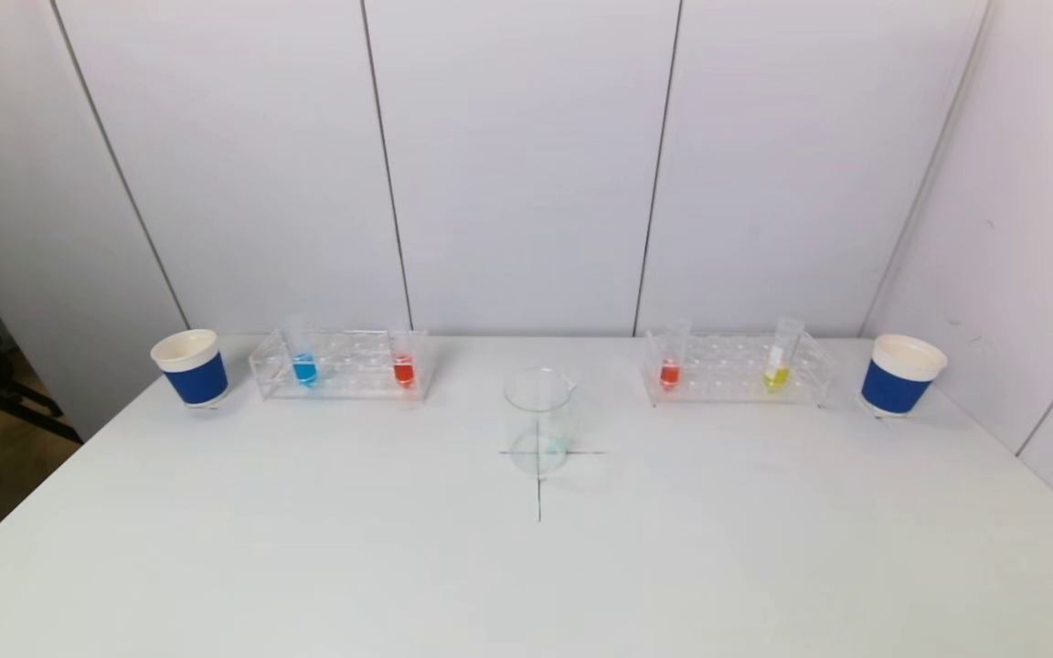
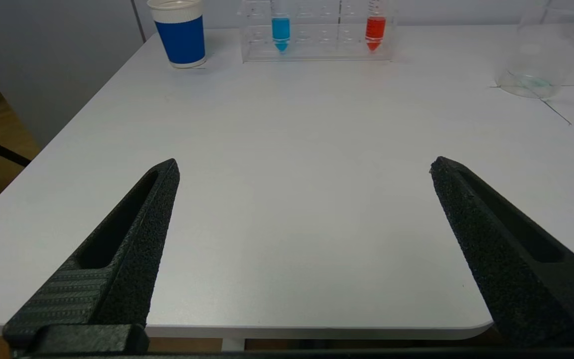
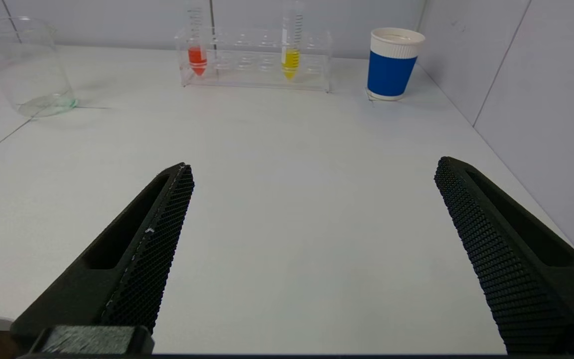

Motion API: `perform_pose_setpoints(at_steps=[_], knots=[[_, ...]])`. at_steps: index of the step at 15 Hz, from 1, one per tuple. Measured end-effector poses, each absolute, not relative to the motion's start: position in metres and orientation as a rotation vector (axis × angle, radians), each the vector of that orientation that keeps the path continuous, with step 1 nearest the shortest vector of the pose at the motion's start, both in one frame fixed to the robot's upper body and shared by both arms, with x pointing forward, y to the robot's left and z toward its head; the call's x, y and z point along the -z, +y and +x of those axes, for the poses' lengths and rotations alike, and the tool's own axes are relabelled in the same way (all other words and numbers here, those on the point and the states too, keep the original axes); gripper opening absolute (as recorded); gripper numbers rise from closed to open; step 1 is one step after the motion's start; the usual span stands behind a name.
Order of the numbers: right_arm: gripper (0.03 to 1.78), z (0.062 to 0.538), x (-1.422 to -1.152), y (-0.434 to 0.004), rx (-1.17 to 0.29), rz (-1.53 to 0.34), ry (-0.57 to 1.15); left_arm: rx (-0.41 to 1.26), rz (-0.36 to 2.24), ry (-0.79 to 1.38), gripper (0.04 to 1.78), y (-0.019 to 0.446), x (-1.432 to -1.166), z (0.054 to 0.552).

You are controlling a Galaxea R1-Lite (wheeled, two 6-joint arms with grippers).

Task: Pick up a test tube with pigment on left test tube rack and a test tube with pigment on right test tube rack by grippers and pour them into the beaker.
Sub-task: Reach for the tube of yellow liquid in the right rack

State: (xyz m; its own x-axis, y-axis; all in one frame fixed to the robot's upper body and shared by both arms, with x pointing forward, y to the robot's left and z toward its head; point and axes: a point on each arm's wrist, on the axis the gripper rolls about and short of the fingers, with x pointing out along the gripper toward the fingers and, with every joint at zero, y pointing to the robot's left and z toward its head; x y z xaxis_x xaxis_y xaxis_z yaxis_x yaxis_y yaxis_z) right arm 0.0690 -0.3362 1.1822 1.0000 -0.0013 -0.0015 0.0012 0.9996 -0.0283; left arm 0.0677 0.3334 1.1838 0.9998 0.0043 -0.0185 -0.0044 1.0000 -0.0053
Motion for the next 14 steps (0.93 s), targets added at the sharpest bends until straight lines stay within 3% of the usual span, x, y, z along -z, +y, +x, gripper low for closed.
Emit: perform_pose_setpoints(at_steps=[14], knots=[[1.76,0.069,-1.1821,-0.3362,0.001,-0.029,0.002,-0.004,-0.006,0.019,1.76,0.3334,-1.1838,0.0677]])
